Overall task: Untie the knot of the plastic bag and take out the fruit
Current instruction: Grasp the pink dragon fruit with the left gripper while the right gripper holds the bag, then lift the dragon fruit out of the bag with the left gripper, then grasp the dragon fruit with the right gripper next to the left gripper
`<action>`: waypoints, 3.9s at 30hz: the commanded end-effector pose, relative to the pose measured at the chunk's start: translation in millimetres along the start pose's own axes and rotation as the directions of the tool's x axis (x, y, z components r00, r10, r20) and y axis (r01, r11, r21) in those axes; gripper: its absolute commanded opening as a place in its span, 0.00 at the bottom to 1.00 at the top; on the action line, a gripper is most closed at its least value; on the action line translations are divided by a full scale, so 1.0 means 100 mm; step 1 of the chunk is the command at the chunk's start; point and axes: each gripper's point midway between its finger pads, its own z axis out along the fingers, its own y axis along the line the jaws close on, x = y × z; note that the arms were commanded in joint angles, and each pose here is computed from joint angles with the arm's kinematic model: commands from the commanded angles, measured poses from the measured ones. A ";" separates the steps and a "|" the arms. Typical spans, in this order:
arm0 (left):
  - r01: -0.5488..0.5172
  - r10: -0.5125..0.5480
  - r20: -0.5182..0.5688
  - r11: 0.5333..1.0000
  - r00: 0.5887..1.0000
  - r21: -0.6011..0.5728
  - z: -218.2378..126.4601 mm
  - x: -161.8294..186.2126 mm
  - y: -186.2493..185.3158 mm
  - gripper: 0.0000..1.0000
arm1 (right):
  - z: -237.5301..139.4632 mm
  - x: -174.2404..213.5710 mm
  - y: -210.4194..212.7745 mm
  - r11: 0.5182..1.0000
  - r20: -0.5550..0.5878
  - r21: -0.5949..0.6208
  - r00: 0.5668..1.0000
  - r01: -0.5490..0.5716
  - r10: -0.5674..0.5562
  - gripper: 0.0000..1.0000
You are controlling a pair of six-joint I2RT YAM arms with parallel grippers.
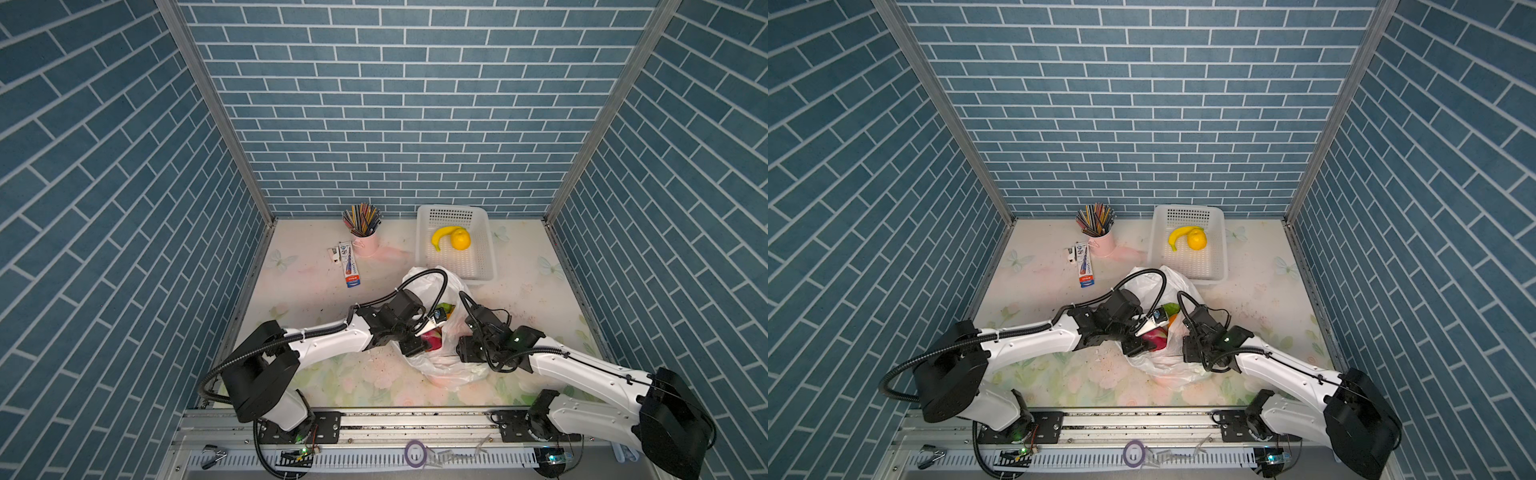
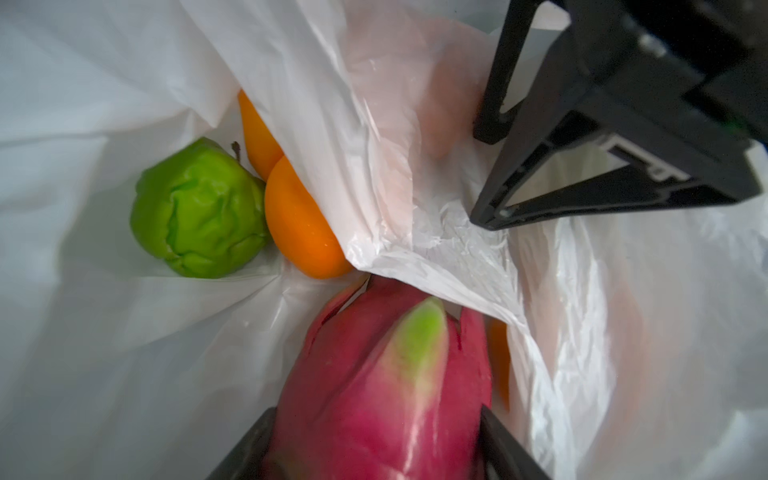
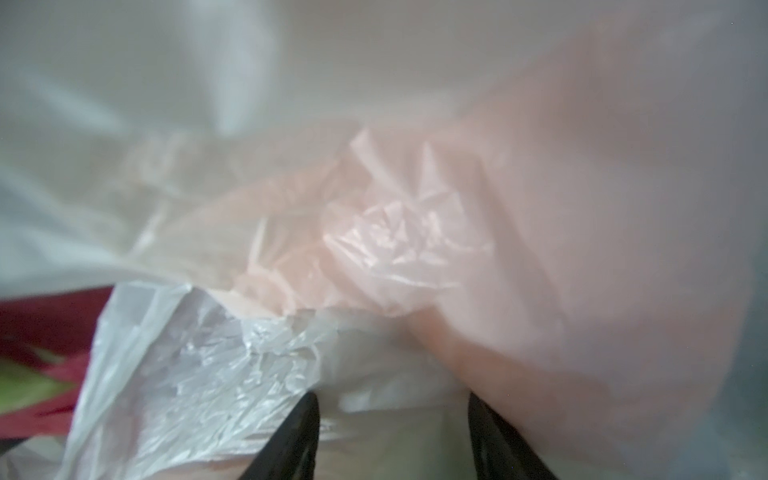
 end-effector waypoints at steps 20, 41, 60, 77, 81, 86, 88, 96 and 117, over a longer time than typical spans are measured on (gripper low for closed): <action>-0.011 0.066 0.399 0.990 0.915 -0.138 -0.72 -0.67 0.12 0.48 | -0.17 -0.16 0.08 0.999 0.073 -0.029 0.997 -0.024 0.026 0.67; 0.078 0.016 0.588 0.988 0.808 -0.134 -1.10 -0.91 0.34 0.48 | -1.31 -1.06 0.32 0.952 0.523 -0.261 0.852 0.158 0.002 0.93; -0.283 0.356 0.615 0.934 0.704 -0.217 -1.35 -1.21 0.07 0.48 | -1.97 -0.89 1.07 0.591 0.516 -0.462 0.742 0.661 -0.428 0.98; -0.515 0.618 0.556 0.781 0.556 -0.353 -1.42 -1.59 0.00 0.48 | -1.92 -0.92 1.29 0.472 0.501 -0.575 0.744 0.668 -0.443 0.98; -0.543 0.639 0.562 0.760 0.525 -0.357 -1.43 -1.66 -0.04 0.48 | -1.88 -0.98 1.29 0.483 0.502 -0.565 0.744 0.669 -0.441 0.98; -0.551 0.658 0.562 0.744 0.502 -0.378 -1.46 -1.69 -0.07 0.48 | -1.69 -1.19 1.12 0.617 0.492 -0.445 0.753 0.649 -0.437 0.98; -0.553 0.663 0.553 0.740 0.504 -0.384 -1.46 -1.68 -0.07 0.48 | -1.66 -1.30 1.02 0.667 0.505 -0.365 0.740 0.649 -0.444 0.98; -0.572 0.698 0.535 0.708 0.476 -0.415 -1.53 -1.72 -0.06 0.48 | -1.85 -1.20 1.25 0.541 0.565 -0.461 0.703 0.703 -0.432 0.98; -0.526 0.685 0.532 0.726 0.498 -0.443 -1.56 -1.83 0.03 0.85 | -1.98 -1.40 1.31 0.571 0.603 -0.444 0.702 0.690 -0.379 0.39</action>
